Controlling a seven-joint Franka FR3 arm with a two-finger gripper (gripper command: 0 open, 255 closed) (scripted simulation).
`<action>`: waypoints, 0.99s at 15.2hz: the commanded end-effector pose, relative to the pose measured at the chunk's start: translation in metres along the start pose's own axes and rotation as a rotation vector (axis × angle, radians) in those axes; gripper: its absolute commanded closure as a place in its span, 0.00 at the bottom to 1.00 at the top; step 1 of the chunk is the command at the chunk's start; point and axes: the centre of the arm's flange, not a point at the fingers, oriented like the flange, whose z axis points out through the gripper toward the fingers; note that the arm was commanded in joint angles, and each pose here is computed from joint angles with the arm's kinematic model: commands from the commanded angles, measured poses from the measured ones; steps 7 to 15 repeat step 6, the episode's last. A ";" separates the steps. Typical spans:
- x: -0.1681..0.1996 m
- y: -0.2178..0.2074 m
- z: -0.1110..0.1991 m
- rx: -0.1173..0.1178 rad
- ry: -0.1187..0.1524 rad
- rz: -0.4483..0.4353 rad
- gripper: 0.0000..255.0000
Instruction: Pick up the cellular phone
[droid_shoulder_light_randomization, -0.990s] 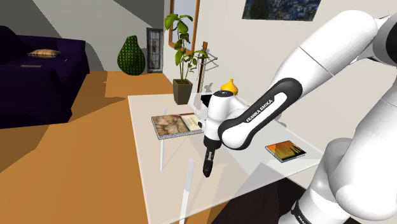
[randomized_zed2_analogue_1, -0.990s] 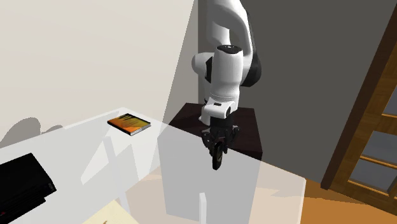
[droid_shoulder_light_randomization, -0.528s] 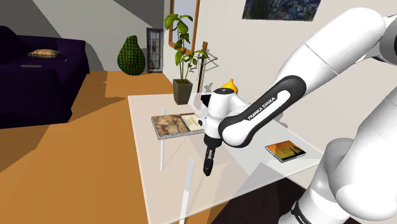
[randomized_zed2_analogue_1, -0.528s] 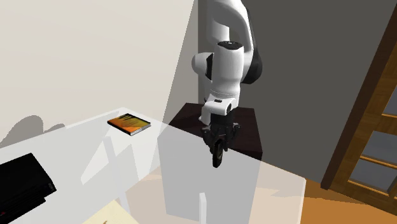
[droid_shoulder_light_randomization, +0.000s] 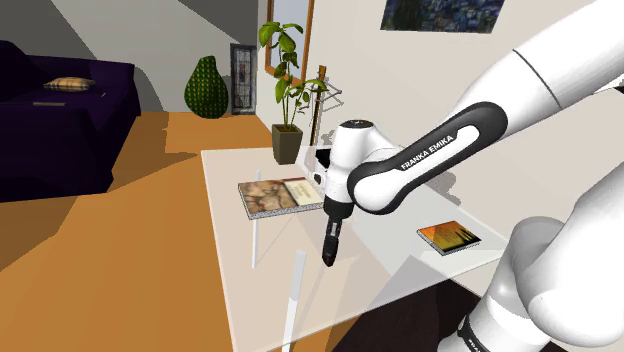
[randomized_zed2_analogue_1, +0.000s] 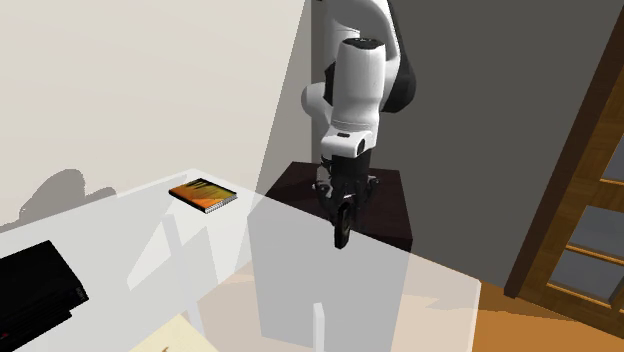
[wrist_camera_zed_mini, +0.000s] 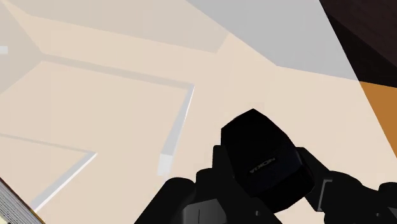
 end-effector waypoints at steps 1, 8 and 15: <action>0.001 0.001 -0.011 0.000 -0.001 0.000 1.00; 0.000 0.001 -0.027 0.000 -0.001 0.000 1.00; 0.000 0.001 -0.027 0.000 -0.001 0.000 1.00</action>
